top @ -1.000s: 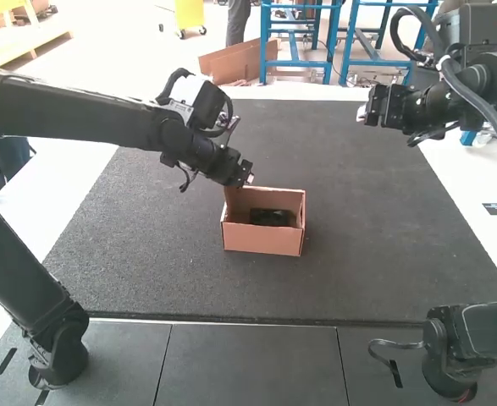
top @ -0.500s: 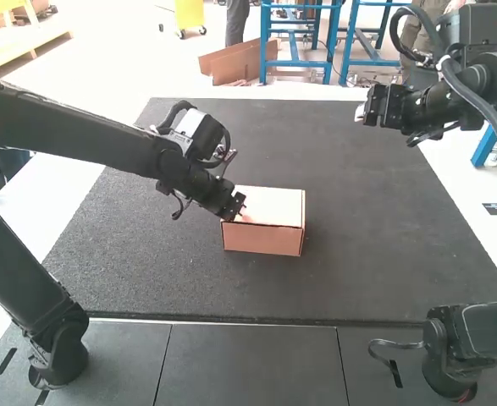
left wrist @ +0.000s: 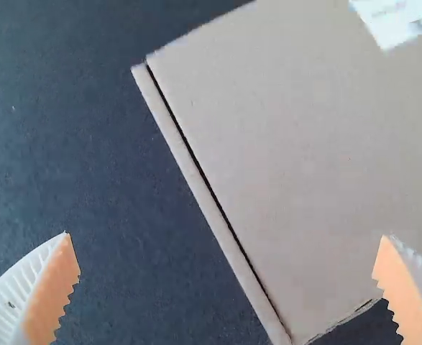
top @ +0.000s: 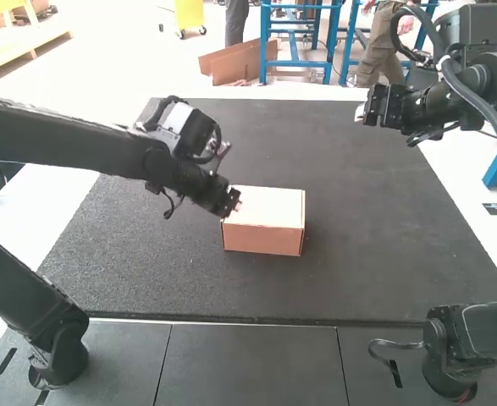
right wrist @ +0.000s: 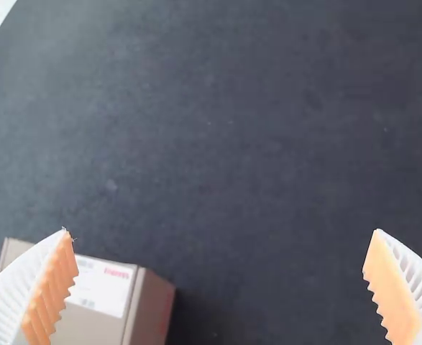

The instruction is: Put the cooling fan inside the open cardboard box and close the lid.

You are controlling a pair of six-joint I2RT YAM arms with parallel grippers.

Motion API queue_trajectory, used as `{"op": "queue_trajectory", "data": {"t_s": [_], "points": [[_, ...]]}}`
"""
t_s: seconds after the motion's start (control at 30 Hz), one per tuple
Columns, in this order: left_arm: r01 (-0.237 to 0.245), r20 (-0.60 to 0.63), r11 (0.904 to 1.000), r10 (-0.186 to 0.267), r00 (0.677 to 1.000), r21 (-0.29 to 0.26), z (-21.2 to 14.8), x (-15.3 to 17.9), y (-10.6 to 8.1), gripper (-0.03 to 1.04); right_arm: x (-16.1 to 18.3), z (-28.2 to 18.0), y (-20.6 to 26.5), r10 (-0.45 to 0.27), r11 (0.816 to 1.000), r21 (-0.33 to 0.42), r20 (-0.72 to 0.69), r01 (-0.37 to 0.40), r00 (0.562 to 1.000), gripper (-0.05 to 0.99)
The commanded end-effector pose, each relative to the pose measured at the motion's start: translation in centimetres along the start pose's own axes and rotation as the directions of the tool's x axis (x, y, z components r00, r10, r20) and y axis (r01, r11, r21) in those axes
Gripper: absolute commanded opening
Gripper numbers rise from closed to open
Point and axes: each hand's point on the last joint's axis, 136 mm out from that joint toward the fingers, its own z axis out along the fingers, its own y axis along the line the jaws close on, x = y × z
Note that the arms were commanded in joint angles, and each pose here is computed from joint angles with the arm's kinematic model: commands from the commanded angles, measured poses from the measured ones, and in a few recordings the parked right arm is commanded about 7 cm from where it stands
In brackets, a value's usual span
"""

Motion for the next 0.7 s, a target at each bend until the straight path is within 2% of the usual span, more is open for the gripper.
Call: {"op": "queue_trajectory", "data": {"t_s": [0.0,0.13,0.2,0.33,0.43,0.53,0.6,0.67], "points": [[0.044,0.301,0.9987,-0.035,0.953,-0.025,-7.1,-10.0,2.1,0.97,-1.4,-1.0,-0.1,0.016,1.0,-0.006,0.045,-0.016,0.999,0.91],[0.085,0.436,0.9957,-0.059,0.898,-0.039,-10.9,-13.0,3.9,0.97,-1.4,-0.9,0.1,-0.002,1.0,-0.011,0.048,0.003,0.999,0.91],[0.087,0.463,0.996,-0.069,0.884,-0.018,-11.7,-13.1,4.1,0.97,-1.7,-1.0,0.5,-0.009,0.999,-0.033,0.07,0.011,0.997,0.91],[0.11,0.529,0.9935,-0.076,0.845,-0.032,-13.2,-12.5,5.2,0.97,-2.1,-1.3,0.7,-0.025,0.998,-0.048,0.131,0.032,0.991,0.91],[0.095,0.607,0.9955,-0.073,0.792,-0.003,-15.0,-12.1,4.9,0.97,-2.7,-2.2,0.9,-0.029,0.998,-0.057,0.207,0.041,0.978,0.91],[0.092,0.694,0.9958,-0.064,0.717,-0.004,-17.2,-11.5,4.9,0.97,-3.2,-3.2,0.8,-0.016,0.997,-0.062,0.286,0.035,0.958,0.91],[0.085,0.723,0.9963,-0.056,0.689,-0.005,-18.2,-10.6,4.7,0.97,-3.4,-4.0,0.7,-0.007,0.997,-0.066,0.335,0.031,0.942,0.91],[0.076,0.727,0.997,-0.042,0.685,-0.015,-18.4,-9.4,4.5,0.97,-3.2,-4.7,0.8,-0.007,0.997,-0.073,0.373,0.037,0.928,0.91]]}}
